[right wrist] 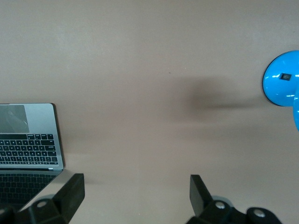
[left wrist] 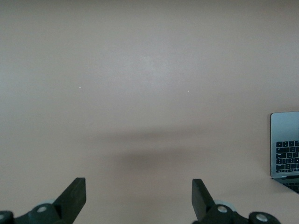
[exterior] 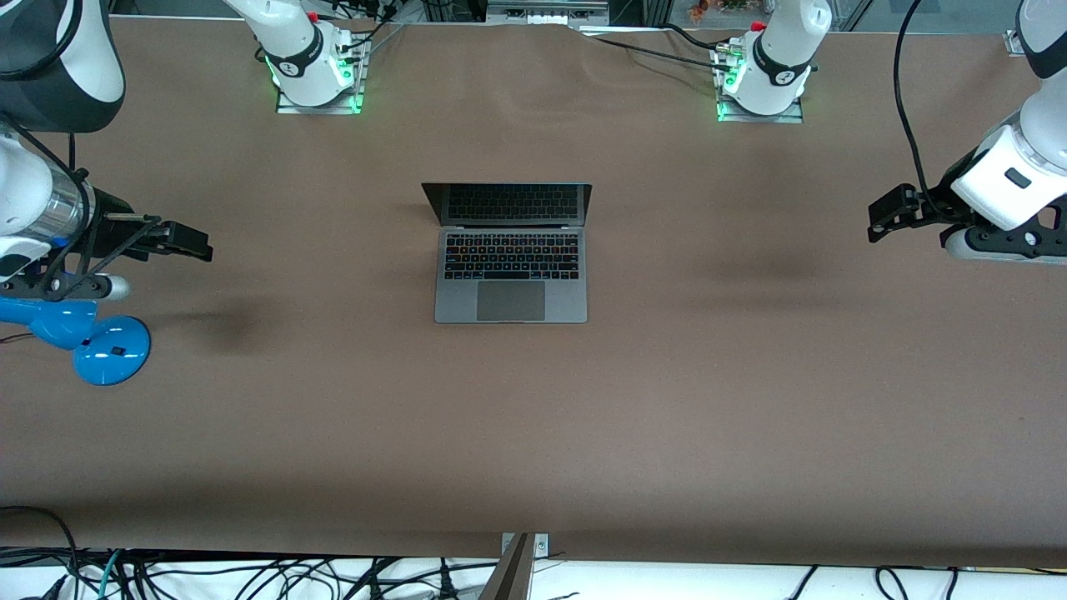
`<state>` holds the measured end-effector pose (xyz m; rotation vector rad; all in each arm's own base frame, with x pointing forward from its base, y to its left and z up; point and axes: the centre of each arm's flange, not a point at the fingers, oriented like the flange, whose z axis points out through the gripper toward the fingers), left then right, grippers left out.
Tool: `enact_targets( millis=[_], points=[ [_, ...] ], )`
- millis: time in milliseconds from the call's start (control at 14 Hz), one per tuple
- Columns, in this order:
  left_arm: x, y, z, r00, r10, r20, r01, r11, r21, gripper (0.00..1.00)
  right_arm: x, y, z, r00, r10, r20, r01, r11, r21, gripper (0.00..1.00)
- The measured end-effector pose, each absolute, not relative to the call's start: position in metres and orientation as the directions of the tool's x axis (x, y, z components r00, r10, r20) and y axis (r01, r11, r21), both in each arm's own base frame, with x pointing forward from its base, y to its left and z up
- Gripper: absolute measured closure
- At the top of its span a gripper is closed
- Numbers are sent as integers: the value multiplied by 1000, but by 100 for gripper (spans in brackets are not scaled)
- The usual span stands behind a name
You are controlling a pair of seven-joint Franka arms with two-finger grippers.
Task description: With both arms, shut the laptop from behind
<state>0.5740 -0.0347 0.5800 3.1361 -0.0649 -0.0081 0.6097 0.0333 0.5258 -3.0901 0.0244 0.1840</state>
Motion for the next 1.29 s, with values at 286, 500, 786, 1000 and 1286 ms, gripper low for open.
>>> enact_targets(
  millis=[286,500,786,1000,1286],
  points=[
    [574,-34,580,999,-41,-5,-41,-999,5,0,609,47,524,992,8,-123,1,-999,-53,0],
    [574,-33,580,999,-39,-4,-39,-999,5,0,608,55,522,992,17,-129,10,-998,-55,0],
    [574,-33,580,999,-38,-4,-38,-999,5,0,606,63,520,991,32,-133,25,-998,-59,0],
    [574,-33,580,999,-38,-4,-38,-999,5,0,605,76,520,990,55,-134,47,-997,-63,0],
    [574,-33,580,999,-38,-4,-38,-999,5,0,601,94,519,986,87,-143,78,-994,-71,0]
  ],
)
